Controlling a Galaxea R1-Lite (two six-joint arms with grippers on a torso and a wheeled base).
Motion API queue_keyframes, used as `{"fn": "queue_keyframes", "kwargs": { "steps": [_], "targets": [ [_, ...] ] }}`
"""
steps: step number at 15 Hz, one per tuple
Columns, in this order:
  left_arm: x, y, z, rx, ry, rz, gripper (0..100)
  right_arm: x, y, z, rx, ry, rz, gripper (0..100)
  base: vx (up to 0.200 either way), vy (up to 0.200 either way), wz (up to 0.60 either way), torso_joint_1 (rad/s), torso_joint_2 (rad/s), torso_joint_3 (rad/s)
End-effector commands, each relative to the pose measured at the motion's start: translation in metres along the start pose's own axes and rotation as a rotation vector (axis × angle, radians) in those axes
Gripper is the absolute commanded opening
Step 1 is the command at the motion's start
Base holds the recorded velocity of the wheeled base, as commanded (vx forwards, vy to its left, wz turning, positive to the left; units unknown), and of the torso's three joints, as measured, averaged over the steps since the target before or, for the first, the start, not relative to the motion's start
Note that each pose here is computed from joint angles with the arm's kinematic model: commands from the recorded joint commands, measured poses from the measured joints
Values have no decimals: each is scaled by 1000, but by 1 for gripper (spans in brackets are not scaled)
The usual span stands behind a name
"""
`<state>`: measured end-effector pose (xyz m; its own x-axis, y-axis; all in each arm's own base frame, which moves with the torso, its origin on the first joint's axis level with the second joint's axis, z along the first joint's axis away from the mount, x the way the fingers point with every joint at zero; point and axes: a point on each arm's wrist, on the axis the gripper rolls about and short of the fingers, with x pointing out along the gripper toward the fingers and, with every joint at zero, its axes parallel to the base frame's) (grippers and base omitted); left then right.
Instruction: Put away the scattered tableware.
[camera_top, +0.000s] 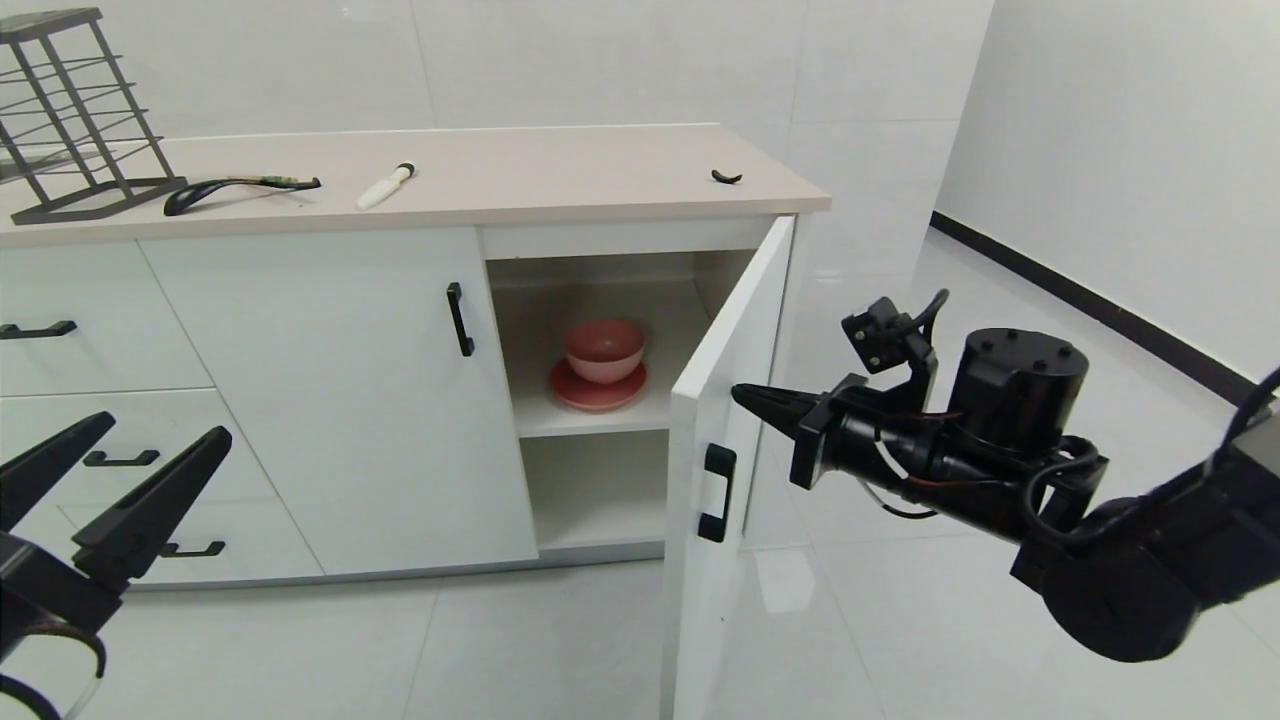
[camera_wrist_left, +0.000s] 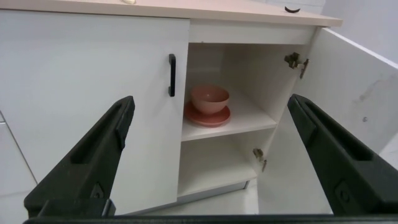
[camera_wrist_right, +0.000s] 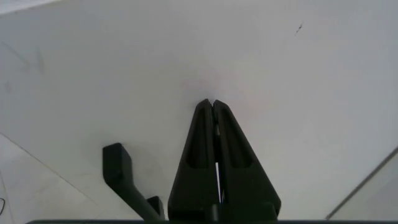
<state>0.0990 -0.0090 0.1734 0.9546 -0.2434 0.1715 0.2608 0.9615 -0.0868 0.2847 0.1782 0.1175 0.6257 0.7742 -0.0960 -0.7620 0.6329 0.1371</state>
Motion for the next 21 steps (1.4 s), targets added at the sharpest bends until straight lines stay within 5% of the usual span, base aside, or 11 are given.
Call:
{"fn": "queue_keyframes", "kwargs": {
  "steps": [1, 9, 13, 17, 21],
  "targets": [
    [0, 0, 0, -1, 1, -2, 100, 24, -7, -16, 4, 14, -10, 0, 0, 0, 0, 0, 0, 0],
    [2, 0, 0, -5, 9, -5, 100, 88, -40, -26, 75, -146, -55, 0, 0, 0, 0, 0, 0, 0],
    [2, 0, 0, -3, 9, -7, 100, 76, -58, -24, 65, -188, -101, 0, 0, 0, 0, 0, 0, 0],
    [1, -3, -2, -9, 19, -32, 100, -27, -13, 12, 56, -184, -102, 0, 0, 0, 0, 0, 0, 0],
    [0, -5, -6, -15, 34, -50, 100, -174, 16, 43, -2, -324, -288, 0, 0, 0, 0, 0, 0, 0]
  ]
}}
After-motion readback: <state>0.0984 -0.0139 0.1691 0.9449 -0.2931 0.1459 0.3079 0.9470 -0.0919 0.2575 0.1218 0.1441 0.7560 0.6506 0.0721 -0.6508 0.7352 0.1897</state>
